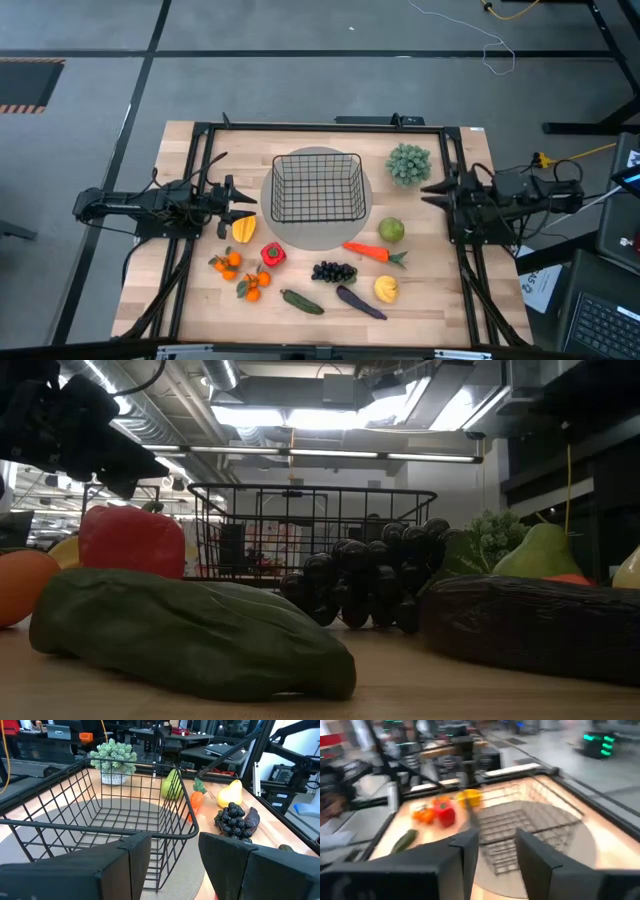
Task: Build produce basket
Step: Put the green pear into the black wire basket
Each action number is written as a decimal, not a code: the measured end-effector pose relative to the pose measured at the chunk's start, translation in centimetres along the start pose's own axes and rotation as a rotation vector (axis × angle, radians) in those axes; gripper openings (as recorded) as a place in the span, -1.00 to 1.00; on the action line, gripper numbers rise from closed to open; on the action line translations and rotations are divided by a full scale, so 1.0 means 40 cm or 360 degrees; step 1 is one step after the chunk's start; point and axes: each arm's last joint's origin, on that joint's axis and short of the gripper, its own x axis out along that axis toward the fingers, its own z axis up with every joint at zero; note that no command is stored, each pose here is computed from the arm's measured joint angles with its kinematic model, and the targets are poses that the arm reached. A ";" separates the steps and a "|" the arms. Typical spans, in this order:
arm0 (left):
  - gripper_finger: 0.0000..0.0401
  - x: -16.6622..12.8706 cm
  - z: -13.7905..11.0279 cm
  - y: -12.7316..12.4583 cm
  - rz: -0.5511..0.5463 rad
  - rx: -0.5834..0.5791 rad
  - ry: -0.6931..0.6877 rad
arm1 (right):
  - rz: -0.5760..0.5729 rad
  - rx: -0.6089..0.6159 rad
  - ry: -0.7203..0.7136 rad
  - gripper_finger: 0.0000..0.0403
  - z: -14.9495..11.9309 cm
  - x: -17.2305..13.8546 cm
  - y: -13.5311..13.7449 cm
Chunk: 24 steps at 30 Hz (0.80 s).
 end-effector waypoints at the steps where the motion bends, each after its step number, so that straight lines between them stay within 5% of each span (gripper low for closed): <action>1: -0.22 0.000 0.000 0.000 0.0000 0.0000 0.0001 | 0.0003 0.0005 0.0011 -0.40 0.008 0.003 0.003; 6: -0.22 0.000 -0.001 0.000 0.0005 0.0000 0.0004 | 0.0090 0.0065 0.0307 -0.40 0.017 0.031 0.021; 13: -0.22 0.000 0.000 0.000 0.0006 0.0000 0.0003 | -0.0134 0.0198 0.0804 -0.40 -0.023 0.094 0.029; 24: -0.22 0.000 0.000 0.000 0.0006 0.0029 0.0003 | -0.0274 0.0259 0.1126 -0.40 -0.093 0.182 0.039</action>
